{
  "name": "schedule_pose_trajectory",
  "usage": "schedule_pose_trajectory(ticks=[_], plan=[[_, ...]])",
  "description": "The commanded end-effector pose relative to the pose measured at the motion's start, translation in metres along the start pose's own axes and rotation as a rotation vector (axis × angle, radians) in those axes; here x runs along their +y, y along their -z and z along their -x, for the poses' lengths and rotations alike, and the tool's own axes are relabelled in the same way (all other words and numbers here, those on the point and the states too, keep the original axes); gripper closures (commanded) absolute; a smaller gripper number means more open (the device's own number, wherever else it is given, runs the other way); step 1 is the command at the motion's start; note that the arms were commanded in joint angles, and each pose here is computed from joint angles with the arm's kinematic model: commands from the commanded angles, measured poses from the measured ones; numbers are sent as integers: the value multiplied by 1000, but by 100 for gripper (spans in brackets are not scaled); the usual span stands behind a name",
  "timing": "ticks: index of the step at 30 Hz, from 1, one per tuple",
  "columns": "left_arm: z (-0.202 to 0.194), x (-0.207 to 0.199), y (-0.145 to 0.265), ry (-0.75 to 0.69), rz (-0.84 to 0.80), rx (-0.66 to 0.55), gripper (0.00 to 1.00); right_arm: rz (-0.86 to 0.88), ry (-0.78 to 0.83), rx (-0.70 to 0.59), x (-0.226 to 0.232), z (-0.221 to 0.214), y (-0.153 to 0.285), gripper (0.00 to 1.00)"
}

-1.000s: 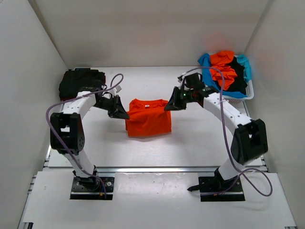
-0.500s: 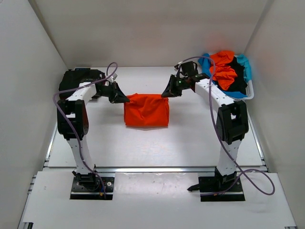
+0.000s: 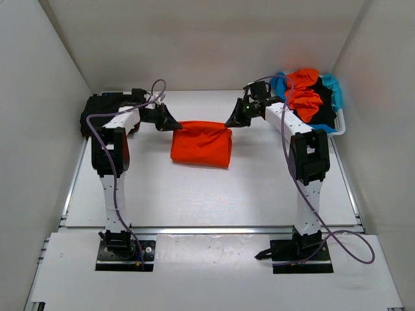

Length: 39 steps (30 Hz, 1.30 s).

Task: Fold and stack the t-shirts
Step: Fold the long partially folded tshirt into a neat square

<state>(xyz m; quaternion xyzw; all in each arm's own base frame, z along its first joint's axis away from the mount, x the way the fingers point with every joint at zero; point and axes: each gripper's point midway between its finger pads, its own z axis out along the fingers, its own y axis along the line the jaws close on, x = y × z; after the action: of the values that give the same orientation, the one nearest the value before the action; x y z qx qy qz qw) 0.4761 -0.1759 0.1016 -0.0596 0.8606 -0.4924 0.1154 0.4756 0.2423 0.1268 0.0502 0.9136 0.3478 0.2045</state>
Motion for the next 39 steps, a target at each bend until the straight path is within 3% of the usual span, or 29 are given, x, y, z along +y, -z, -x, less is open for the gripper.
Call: schedule_pose_trajectory(ticks=[1, 6, 10, 11, 13, 16, 20, 25, 32, 39], plan=[[20, -15, 1, -104, 4, -54, 90, 0, -5, -70, -11, 27, -2, 100], [43, 3, -11, -189, 116, -94, 72, -19, -22, -85, -31, 38, -17, 97], [77, 0, -8, -348, 248, -182, 37, -80, -29, -115, -56, 55, -26, 67], [90, -10, -3, -401, 277, -224, 29, -79, -14, -134, -53, 62, -23, 64], [106, -25, 10, -463, 314, -286, 23, -81, 14, -147, -47, 71, -20, 62], [115, -52, 33, -545, 321, -339, 25, -101, 89, -177, -30, 79, -9, 66], [77, -66, 35, -615, 234, -292, 40, -97, 201, -196, 7, 65, 2, 100], [35, -53, -4, -601, 183, -144, 61, -23, 159, -113, 16, 36, -18, 100], [25, -39, -56, -597, 180, -49, 62, -34, 99, -43, 5, 28, -47, 100], [52, 1, -69, -512, 279, -95, 57, -117, 68, -20, -33, 22, -63, 100]])
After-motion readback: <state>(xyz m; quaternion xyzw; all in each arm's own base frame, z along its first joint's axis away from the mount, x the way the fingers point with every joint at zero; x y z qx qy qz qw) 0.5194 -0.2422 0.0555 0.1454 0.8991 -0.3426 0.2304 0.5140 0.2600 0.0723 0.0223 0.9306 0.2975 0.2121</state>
